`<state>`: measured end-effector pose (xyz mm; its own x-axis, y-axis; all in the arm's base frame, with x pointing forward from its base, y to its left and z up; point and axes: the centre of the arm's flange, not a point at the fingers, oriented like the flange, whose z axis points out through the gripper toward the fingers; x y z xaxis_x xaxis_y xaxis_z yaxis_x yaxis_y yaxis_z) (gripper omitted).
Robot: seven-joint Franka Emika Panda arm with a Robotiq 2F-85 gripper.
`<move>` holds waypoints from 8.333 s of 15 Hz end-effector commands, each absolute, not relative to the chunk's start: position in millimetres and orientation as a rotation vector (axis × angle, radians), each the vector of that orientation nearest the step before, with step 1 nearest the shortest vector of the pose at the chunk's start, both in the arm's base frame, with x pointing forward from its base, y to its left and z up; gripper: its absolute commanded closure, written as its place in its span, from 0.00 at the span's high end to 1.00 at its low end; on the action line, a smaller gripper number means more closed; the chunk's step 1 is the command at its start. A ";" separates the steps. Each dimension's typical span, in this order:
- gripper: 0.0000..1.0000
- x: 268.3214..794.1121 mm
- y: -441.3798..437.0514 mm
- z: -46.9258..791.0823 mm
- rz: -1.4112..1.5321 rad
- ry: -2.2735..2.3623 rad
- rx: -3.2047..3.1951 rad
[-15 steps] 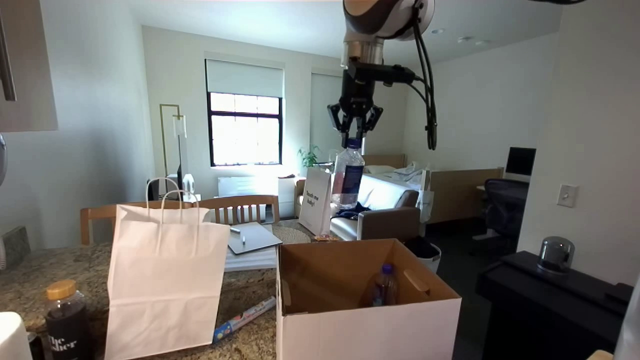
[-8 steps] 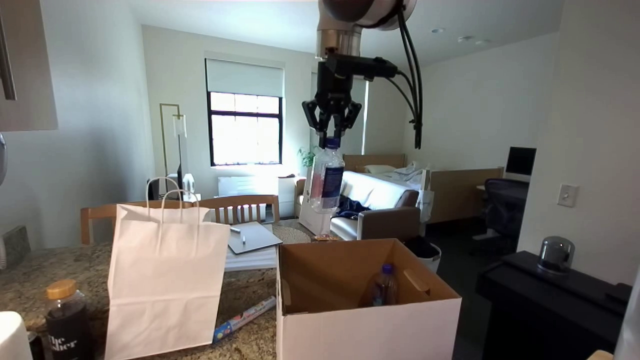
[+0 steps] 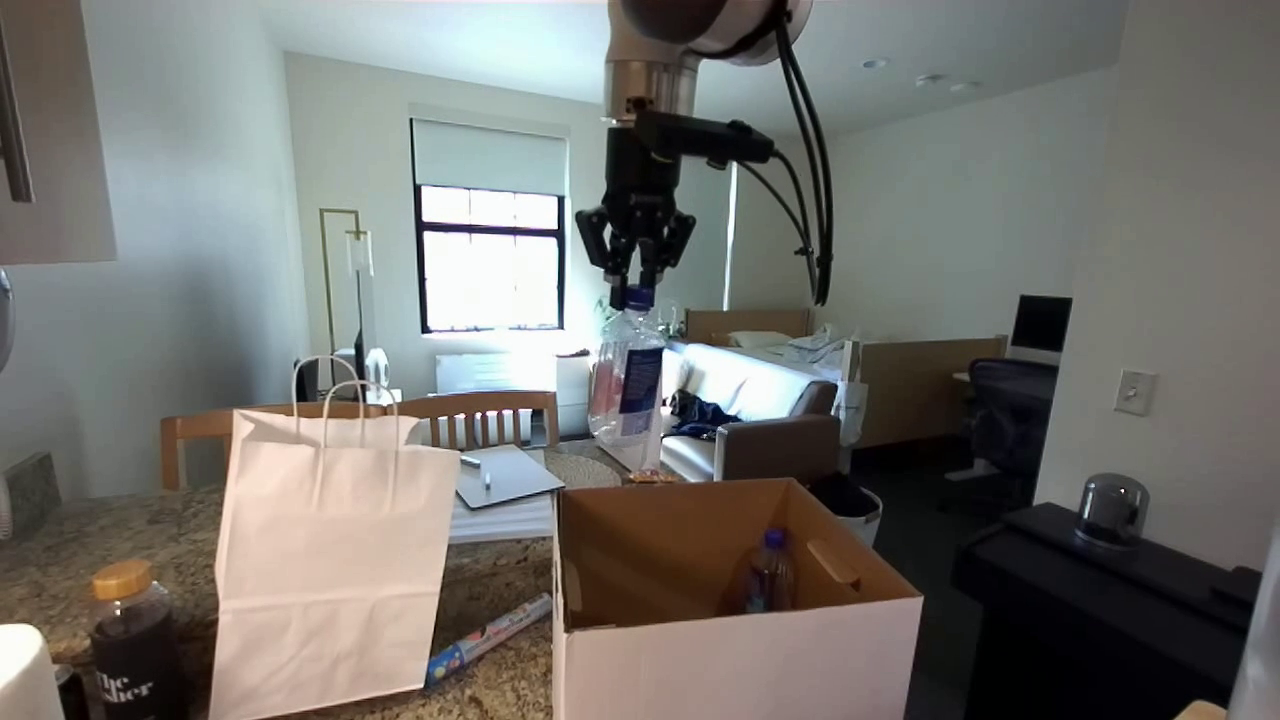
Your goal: Remove the water bottles from the box
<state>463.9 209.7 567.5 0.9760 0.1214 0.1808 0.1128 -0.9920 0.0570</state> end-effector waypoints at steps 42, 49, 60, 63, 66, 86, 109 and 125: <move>0.13 379.6 610.8 326.8 0.071 1.825 2.544; 0.13 389.9 600.7 298.6 -0.018 1.917 2.656; 0.13 379.4 569.6 225.2 0.040 1.840 2.672; 0.13 382.5 564.5 213.9 0.039 1.829 2.664; 0.47 384.6 562.2 207.3 0.002 1.819 2.644; 1.00 408.1 539.7 329.1 -0.260 1.716 2.503; 1.00 455.1 201.1 467.9 0.353 0.441 3.134; 1.00 455.9 148.0 453.1 0.305 0.226 3.118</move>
<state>440.9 156.0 457.8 0.9640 0.1741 0.2008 0.1777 -0.9841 0.0001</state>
